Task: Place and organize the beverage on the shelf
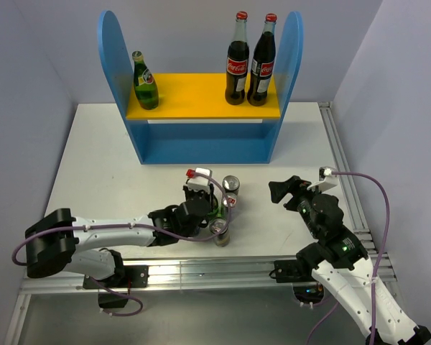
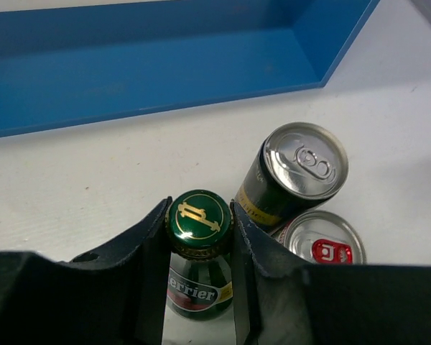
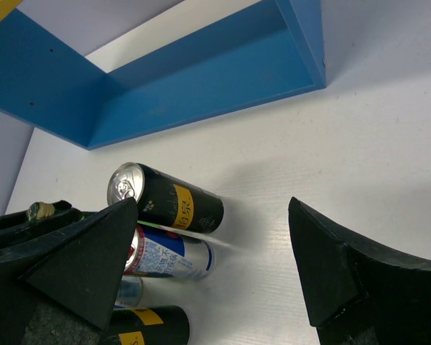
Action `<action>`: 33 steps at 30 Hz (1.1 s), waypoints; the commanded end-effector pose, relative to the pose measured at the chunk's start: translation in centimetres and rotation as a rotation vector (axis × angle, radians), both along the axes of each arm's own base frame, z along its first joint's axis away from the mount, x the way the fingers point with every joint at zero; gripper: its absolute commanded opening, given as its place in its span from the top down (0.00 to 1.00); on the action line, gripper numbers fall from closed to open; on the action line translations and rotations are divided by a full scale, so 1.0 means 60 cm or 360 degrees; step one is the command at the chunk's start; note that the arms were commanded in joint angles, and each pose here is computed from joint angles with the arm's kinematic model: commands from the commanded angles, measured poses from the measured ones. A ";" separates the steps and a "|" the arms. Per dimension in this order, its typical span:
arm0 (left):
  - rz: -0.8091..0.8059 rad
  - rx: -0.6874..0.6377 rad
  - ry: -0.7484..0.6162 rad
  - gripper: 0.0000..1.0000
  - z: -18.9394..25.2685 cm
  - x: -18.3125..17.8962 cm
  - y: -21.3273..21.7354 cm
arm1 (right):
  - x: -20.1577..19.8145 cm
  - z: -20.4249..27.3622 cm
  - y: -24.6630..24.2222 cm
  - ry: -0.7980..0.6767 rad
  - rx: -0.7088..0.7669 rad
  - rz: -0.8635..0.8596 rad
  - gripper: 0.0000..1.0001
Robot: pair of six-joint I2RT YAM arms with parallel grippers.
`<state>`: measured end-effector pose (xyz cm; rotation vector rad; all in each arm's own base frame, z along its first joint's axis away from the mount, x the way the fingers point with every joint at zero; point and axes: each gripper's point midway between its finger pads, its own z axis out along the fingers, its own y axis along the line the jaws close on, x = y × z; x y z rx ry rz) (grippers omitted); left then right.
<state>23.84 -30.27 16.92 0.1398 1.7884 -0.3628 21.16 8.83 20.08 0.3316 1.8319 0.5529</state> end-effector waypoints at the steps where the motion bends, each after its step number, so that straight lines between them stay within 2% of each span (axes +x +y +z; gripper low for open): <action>1: 0.0059 -0.0031 -0.0089 1.00 0.089 0.012 0.002 | 0.003 0.015 0.004 -0.0042 0.0018 0.0012 0.08; 8: 0.0129 0.0014 -0.0255 1.00 0.252 0.051 0.051 | 0.003 0.017 0.005 -0.0052 0.0016 0.0017 0.08; 9: 0.0120 -0.0041 -0.0291 1.00 0.293 0.057 0.054 | 0.003 0.018 0.005 -0.0053 0.0020 0.0018 0.08; 15: 0.0228 -0.0041 -0.0457 1.00 0.441 0.122 0.124 | 0.003 0.020 0.005 -0.0065 0.0024 0.0019 0.08; 17: 0.0259 -0.0006 -0.0468 1.00 0.462 0.153 0.143 | 0.002 0.020 0.005 -0.0067 0.0025 0.0019 0.08; 18: 0.0301 -0.0057 -0.0518 1.00 0.504 0.164 0.164 | 0.002 0.019 0.005 -0.0063 0.0022 0.0019 0.08; 24: 0.0325 -0.0105 -0.0579 1.00 0.589 0.209 0.189 | 0.001 0.021 0.003 -0.0078 0.0030 0.0016 0.08; 33: 0.0346 -0.0115 -0.0596 1.00 0.613 0.281 0.189 | 0.002 0.019 0.002 -0.0077 0.0025 0.0010 0.08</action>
